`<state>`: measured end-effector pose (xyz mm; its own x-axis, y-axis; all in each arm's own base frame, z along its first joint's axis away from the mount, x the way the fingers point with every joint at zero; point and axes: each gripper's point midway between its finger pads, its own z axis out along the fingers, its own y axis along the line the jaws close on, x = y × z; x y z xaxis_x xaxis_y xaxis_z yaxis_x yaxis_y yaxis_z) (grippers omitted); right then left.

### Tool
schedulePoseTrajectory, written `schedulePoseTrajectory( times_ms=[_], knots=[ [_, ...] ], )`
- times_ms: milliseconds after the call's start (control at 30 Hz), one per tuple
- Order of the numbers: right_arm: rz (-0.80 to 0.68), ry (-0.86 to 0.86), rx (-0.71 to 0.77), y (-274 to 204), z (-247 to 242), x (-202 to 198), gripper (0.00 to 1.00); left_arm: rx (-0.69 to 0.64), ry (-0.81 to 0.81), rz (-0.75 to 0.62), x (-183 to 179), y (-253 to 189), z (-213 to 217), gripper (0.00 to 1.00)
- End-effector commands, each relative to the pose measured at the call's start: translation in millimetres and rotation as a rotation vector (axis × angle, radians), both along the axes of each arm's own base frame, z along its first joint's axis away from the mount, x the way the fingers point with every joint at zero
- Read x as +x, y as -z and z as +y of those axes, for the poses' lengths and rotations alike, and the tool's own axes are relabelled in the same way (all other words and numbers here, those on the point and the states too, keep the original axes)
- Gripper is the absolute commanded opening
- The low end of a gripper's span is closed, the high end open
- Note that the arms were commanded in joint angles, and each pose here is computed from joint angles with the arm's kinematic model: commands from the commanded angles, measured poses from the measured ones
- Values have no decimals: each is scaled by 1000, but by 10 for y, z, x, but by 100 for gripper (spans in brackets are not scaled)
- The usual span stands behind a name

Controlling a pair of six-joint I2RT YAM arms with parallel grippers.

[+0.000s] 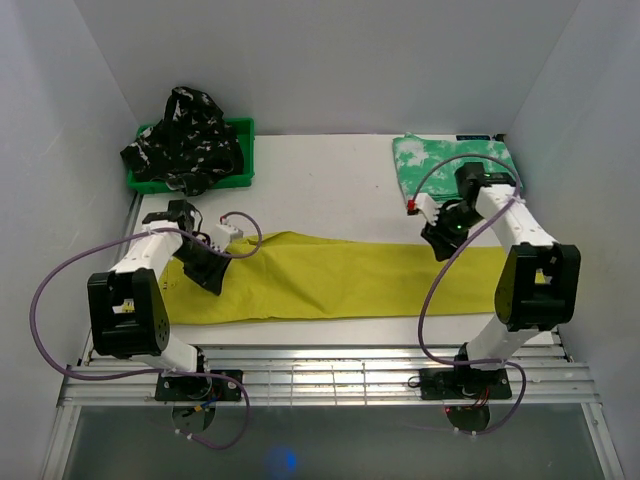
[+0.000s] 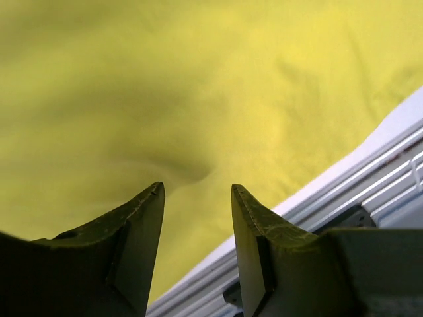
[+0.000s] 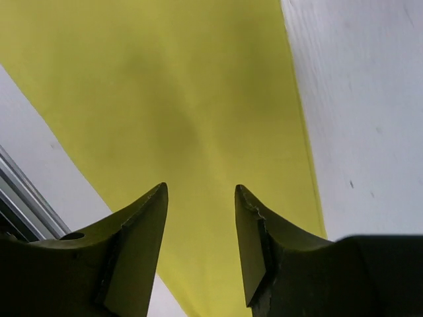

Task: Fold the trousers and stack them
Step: Fold the trousers

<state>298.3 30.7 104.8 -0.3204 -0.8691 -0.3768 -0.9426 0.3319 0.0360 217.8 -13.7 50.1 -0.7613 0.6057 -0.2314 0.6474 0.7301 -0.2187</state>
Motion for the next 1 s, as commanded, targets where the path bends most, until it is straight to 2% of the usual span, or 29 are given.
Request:
schedulePoseTrajectory(
  times_ms=[0,100,200,267,333,367,467,533,567,667,700,733,767,800,833,867,900,933,967],
  knots=[
    [92,116,107,101,522,46,51,-112,-105,-84,365,-274,-197,55],
    [157,126,48,473,601,14,48,-68,-183,-33,327,-60,-65,54],
    [146,137,-19,713,486,21,45,0,-202,19,136,208,106,54],
    [165,117,-90,928,337,-169,43,50,-195,25,6,358,230,54],
    [131,101,-118,1001,263,-232,41,73,-180,18,-58,394,291,54],
    [166,87,-144,1110,200,-430,41,82,-163,15,-97,424,323,53],
    [149,19,-156,1126,209,-640,40,86,-127,-31,-64,367,350,53],
    [103,-42,-133,1005,323,-639,40,43,-99,-102,81,213,285,53],
    [110,-62,-82,926,441,-662,41,26,-77,-140,155,143,263,54],
    [42,-60,99,427,878,-316,45,-53,-45,-267,438,-134,138,56],
    [-26,-52,157,148,1059,22,45,-70,-47,-287,501,-184,115,56],
    [-36,-31,207,0,1194,172,46,-88,-49,-317,599,-262,92,56],
    [-10,13,298,-187,1386,273,46,-95,-54,-323,651,-257,83,56],
    [56,35,325,-157,1523,363,47,-101,-57,-325,683,-257,74,56],
    [-11,39,397,-518,1715,673,47,-108,-62,-322,696,-240,57,56],
    [37,94,463,-651,1884,745,47,-108,-57,-328,726,-205,44,56],
    [74,112,487,-566,2069,880,47,-108,-59,-333,740,-183,38,56],
    [33,123,544,-806,2226,1084,47,-107,-73,-322,712,-124,33,56],
    [84,183,590,-876,2386,1127,47,-103,-68,-341,755,-108,14,55]
  ],
)
